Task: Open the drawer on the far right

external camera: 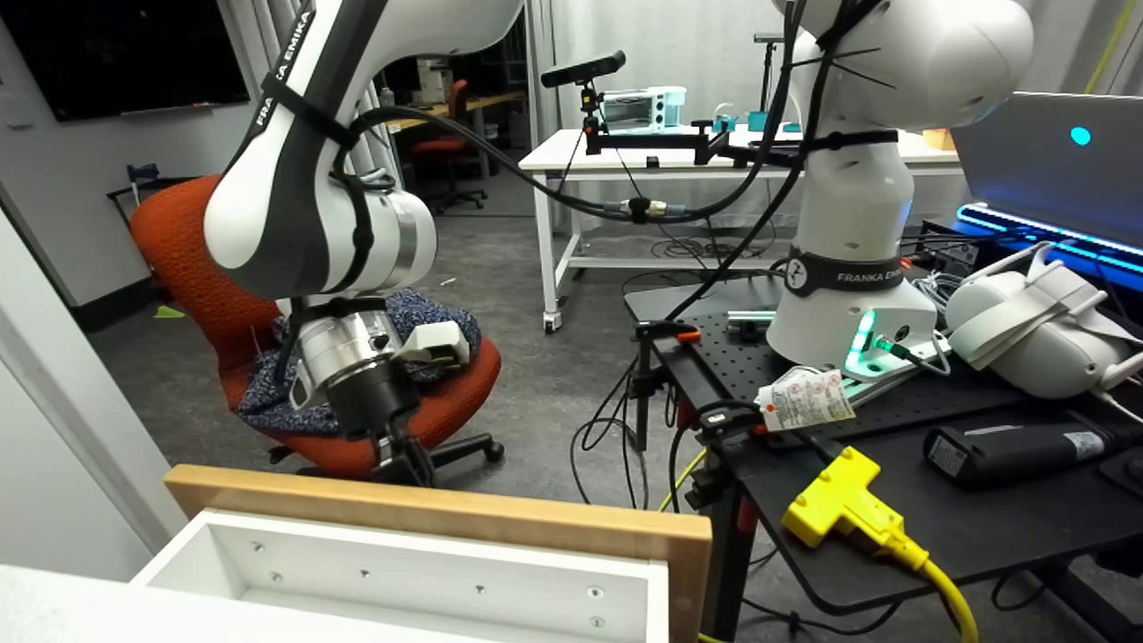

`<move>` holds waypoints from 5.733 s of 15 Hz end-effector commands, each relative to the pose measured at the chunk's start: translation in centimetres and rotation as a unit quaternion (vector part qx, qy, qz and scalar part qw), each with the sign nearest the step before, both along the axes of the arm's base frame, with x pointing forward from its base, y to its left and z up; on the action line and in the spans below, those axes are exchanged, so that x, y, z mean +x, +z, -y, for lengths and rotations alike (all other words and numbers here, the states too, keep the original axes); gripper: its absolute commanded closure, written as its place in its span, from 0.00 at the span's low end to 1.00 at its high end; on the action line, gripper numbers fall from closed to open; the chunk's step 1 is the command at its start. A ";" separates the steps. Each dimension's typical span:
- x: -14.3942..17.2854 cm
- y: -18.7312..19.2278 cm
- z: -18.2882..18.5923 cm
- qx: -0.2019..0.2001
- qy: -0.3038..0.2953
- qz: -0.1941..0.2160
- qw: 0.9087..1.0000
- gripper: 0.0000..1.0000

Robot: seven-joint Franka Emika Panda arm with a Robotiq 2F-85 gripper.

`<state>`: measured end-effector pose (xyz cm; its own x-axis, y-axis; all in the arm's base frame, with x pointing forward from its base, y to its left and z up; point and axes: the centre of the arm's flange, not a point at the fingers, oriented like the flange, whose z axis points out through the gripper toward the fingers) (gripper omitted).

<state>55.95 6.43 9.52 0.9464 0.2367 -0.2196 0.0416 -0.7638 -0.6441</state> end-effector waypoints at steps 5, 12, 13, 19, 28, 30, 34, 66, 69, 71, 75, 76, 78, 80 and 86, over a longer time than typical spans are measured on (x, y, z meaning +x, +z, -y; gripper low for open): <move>-3.4 2.4 5.3 -0.090 -0.007 0.010 0.996 0.98; -7.2 3.3 8.7 -0.116 -0.046 0.010 0.992 0.98; -7.8 3.5 9.3 -0.120 -0.053 0.011 0.991 0.98; -9.8 4.2 11.7 -0.147 -0.095 0.014 0.984 0.98; -11.0 4.6 12.3 -0.205 -0.092 0.006 0.975 0.16; -11.2 4.3 12.4 -0.198 -0.099 0.005 0.975 0.05; -11.4 3.7 12.4 -0.197 -0.104 0.013 0.975 0.00; -11.0 5.3 11.2 -0.215 -0.018 0.153 0.964 0.00; -10.7 5.5 11.3 -0.228 -0.009 0.185 0.956 0.00; -10.6 5.6 11.1 -0.234 -0.006 0.203 0.951 0.00; -9.5 5.2 10.6 -0.238 -0.018 0.203 0.950 0.00; -9.5 5.1 10.5 -0.238 -0.018 0.204 0.950 0.00; -9.5 5.0 10.5 -0.237 -0.018 0.202 0.950 0.00; -9.5 4.9 10.5 -0.237 -0.019 0.202 0.950 0.00; -9.5 5.0 10.5 -0.237 -0.019 0.201 0.950 0.00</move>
<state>46.41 -4.10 14.47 0.9822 0.1654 0.0891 0.1783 -0.9700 -0.1651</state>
